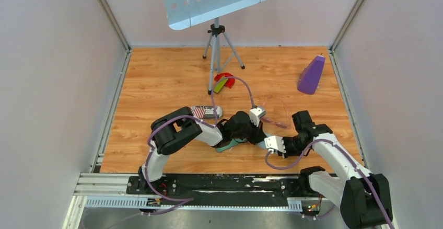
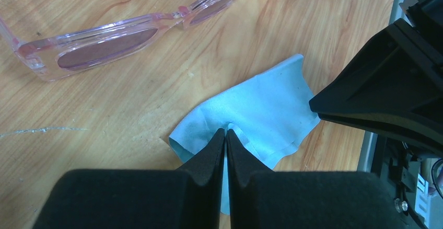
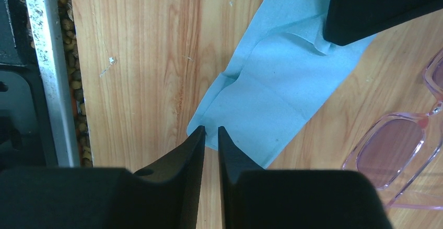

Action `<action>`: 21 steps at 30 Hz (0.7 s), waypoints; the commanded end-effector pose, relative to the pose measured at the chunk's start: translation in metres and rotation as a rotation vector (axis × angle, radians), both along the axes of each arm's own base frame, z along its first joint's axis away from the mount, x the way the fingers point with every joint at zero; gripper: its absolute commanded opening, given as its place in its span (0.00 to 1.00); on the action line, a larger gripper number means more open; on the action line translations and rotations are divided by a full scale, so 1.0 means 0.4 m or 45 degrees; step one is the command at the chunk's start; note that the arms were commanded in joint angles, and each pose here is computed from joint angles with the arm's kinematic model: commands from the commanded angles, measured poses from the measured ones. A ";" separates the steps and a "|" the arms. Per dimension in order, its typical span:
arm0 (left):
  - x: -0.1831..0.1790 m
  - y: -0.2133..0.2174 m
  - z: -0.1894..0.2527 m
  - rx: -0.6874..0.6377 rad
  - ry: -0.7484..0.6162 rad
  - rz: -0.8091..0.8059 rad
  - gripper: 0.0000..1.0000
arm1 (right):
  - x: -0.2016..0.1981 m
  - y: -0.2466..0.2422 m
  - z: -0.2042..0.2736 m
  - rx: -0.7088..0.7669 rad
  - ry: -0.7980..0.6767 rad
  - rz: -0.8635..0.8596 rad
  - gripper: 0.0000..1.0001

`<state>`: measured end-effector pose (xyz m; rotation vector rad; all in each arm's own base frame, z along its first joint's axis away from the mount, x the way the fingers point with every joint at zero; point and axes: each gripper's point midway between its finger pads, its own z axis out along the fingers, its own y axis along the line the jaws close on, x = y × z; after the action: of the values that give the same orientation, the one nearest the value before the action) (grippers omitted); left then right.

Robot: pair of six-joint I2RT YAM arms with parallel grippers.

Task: Organize the sunglasses
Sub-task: Fold the glasses cleaning cloth at the center of the board.

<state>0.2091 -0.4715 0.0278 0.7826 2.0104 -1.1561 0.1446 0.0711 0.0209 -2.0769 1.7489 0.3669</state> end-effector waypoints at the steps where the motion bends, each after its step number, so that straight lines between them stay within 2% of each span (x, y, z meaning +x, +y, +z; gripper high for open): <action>1: 0.013 -0.009 -0.001 -0.027 -0.016 0.001 0.07 | -0.025 0.003 0.004 -0.013 0.043 0.051 0.19; 10: 0.014 -0.009 -0.002 -0.026 -0.014 0.003 0.07 | -0.043 -0.003 -0.003 -0.038 0.060 0.098 0.17; 16: 0.014 -0.010 -0.003 -0.025 -0.012 0.002 0.07 | -0.036 -0.001 -0.006 -0.043 0.063 0.079 0.10; 21: 0.015 -0.010 -0.002 -0.025 -0.014 0.002 0.07 | -0.031 0.002 -0.008 -0.038 0.057 0.070 0.10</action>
<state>0.2092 -0.4716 0.0277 0.7821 2.0099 -1.1566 0.1374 0.0699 0.0177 -2.1377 1.7341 0.3853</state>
